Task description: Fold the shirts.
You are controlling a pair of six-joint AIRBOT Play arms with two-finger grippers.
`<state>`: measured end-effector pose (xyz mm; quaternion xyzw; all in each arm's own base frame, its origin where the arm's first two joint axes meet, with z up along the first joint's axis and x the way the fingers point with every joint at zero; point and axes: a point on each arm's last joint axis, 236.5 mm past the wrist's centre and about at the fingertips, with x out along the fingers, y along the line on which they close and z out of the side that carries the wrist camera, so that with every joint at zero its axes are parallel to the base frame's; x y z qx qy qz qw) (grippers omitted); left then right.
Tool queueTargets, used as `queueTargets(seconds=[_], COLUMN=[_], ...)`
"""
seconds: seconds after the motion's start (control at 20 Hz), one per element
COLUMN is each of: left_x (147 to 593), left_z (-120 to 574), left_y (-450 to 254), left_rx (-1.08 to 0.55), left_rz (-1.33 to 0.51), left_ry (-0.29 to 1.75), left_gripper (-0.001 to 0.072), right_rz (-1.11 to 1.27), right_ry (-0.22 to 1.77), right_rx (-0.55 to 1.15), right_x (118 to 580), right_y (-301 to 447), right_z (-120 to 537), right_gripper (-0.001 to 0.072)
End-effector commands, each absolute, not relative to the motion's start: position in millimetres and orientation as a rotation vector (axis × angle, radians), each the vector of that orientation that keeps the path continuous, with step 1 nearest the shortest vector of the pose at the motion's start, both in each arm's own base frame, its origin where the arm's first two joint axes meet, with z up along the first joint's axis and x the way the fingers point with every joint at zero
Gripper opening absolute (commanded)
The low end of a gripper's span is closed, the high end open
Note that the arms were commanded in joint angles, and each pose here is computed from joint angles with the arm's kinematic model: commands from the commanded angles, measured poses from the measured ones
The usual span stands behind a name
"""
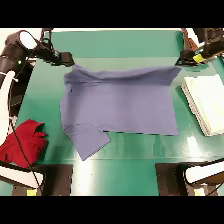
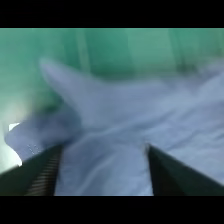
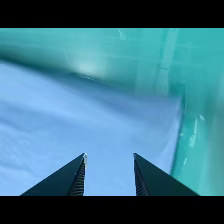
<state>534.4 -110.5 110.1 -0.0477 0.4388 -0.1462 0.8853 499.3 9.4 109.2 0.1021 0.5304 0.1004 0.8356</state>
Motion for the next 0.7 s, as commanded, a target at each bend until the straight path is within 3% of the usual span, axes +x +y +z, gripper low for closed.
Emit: queueTargets(seconds=[0.0, 0.15, 0.25, 0.4, 0.65], left_x=[525.0, 492.2, 461.3, 391.0, 285.8], left_z=[116.3, 136.8, 127.9, 70.2, -26.2], left_y=[-81.0, -45.9, -26.7, -13.5, -38.6], left_rx=[-0.169, -0.264, -0.289, -0.364, -0.57], left_rz=[-0.265, -0.245, -0.202, -0.131, -0.135], left_ry=[0.979, 1.01, 1.033, 1.146, 1.34], left_gripper=[0.0619, 0.0619, 0.0619, 0.0619, 0.0619], right_rz=[0.249, 0.272, 0.348, 0.467, 0.506], right_ry=[1.144, 1.162, 1.164, 1.15, 1.12], right_rx=[0.195, 0.179, 0.258, 0.365, 0.349], right_x=[500.5, 468.6, 443.6, 411.3, 383.4], right_y=[15.9, 11.1, 25.7, 53.9, 81.8], right_z=[115.8, 133.0, 138.5, 141.1, 135.9], right_gripper=[0.0346, 0.0345, 0.0344, 0.0343, 0.0343])
